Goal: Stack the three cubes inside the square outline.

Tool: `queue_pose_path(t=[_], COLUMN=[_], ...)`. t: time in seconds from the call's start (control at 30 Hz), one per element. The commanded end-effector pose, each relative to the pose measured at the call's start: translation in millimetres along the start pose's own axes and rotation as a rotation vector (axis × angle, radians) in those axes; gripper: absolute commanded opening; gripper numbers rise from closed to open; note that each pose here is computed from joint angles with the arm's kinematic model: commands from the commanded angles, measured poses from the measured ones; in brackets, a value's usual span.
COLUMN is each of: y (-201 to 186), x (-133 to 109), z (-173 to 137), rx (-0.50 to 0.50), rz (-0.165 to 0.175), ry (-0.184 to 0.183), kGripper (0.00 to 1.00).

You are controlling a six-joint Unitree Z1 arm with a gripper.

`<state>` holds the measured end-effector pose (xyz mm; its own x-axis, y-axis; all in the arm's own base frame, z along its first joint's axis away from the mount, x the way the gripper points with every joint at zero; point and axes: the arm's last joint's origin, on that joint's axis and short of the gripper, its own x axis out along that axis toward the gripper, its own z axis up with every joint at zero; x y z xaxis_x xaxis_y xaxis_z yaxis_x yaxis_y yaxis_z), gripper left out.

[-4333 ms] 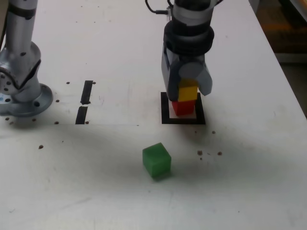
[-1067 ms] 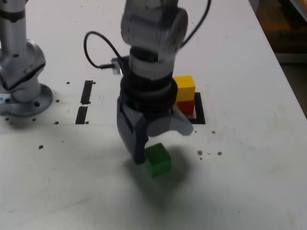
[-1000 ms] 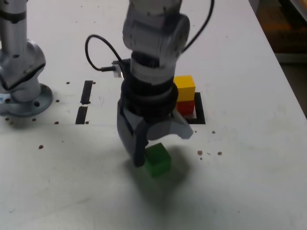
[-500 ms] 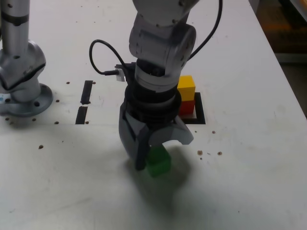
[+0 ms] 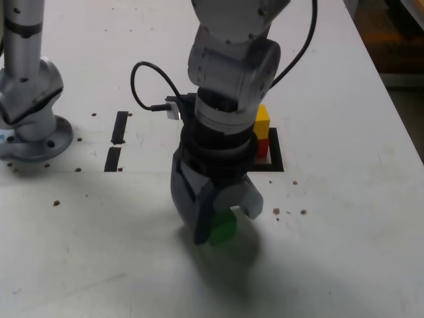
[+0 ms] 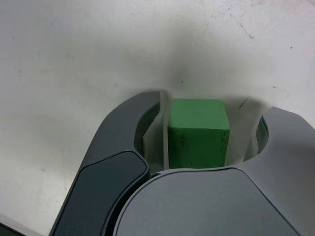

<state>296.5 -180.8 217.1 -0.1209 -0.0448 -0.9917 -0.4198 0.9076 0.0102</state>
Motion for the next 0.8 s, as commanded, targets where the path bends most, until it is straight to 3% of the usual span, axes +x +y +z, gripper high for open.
queue_pose_path(t=[0.0, 0.13, 0.4, 0.6, 0.77], y=[-2.8, -5.0, -2.9, -2.0, 1.7], x=[2.0, 6.5, 11.8, 5.1, -11.2], z=[1.1, 2.8, 0.3, -0.1, -2.9], rx=[0.001, 0.003, -0.001, -0.001, -0.004], rz=[-0.007, -0.016, -0.013, -0.003, 0.026], ry=[-0.001, 0.000, 0.039, 0.023, 0.019], kGripper=[0.67, 0.61, 0.46, 0.32, 0.24])
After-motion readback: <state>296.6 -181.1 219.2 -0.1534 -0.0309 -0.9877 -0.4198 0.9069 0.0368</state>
